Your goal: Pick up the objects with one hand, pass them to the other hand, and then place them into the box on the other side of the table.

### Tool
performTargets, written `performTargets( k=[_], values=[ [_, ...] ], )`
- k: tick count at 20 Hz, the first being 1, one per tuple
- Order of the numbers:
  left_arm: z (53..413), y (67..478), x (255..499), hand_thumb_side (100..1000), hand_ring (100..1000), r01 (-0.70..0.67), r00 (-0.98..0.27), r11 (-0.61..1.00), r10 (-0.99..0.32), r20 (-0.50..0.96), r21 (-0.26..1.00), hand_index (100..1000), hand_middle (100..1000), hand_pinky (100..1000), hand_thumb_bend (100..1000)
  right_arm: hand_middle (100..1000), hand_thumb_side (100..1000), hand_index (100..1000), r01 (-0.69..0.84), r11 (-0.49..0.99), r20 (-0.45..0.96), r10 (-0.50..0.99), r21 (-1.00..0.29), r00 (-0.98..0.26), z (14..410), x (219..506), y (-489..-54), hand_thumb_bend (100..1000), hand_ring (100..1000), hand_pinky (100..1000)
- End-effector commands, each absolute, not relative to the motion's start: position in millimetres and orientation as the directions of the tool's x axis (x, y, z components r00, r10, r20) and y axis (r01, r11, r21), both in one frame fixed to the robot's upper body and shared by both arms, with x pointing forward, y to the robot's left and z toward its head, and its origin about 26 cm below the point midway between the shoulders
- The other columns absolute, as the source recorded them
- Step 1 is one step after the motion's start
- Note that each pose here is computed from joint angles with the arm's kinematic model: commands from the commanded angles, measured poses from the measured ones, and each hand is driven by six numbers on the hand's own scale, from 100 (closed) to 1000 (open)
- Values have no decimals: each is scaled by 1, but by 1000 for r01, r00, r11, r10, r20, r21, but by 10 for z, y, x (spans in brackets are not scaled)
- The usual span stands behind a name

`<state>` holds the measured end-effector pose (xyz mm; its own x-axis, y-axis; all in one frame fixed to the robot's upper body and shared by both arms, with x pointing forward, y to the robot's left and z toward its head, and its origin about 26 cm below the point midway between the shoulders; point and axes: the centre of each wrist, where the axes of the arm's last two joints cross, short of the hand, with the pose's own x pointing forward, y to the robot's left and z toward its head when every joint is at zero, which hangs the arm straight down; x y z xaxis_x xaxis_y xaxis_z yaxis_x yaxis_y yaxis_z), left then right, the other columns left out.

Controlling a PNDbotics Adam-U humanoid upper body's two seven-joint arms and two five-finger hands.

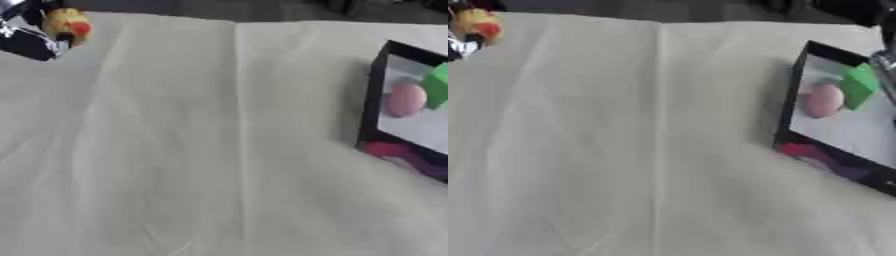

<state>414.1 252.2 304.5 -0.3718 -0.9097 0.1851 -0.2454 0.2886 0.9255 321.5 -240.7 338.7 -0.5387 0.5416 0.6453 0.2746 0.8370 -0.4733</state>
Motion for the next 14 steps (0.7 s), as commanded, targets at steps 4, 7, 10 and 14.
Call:
performTargets(
  k=[4,7,10,14],
  values=[
    [2984,2062,3886,100,492,-433,-508,437,-841,187,788,538,478,611,100,749,288,878,109,791,573,523,-601,-631,3546,3146,-1843,321,732,836],
    [2867,1914,3842,100,488,-453,-540,482,-818,199,750,537,475,604,100,757,295,883,44,749,549,523,-661,-652,3570,3145,-1586,333,740,838],
    [2778,1798,3797,100,489,-471,-572,520,-795,202,712,539,476,606,100,763,304,887,0,687,521,551,-727,-652,3543,3184,-1343,347,746,838],
    [2636,1676,3787,100,494,-472,-604,563,-767,217,678,540,483,601,100,764,293,892,-56,629,499,555,-775,-665,3474,3206,-1071,367,748,837]
  ],
)
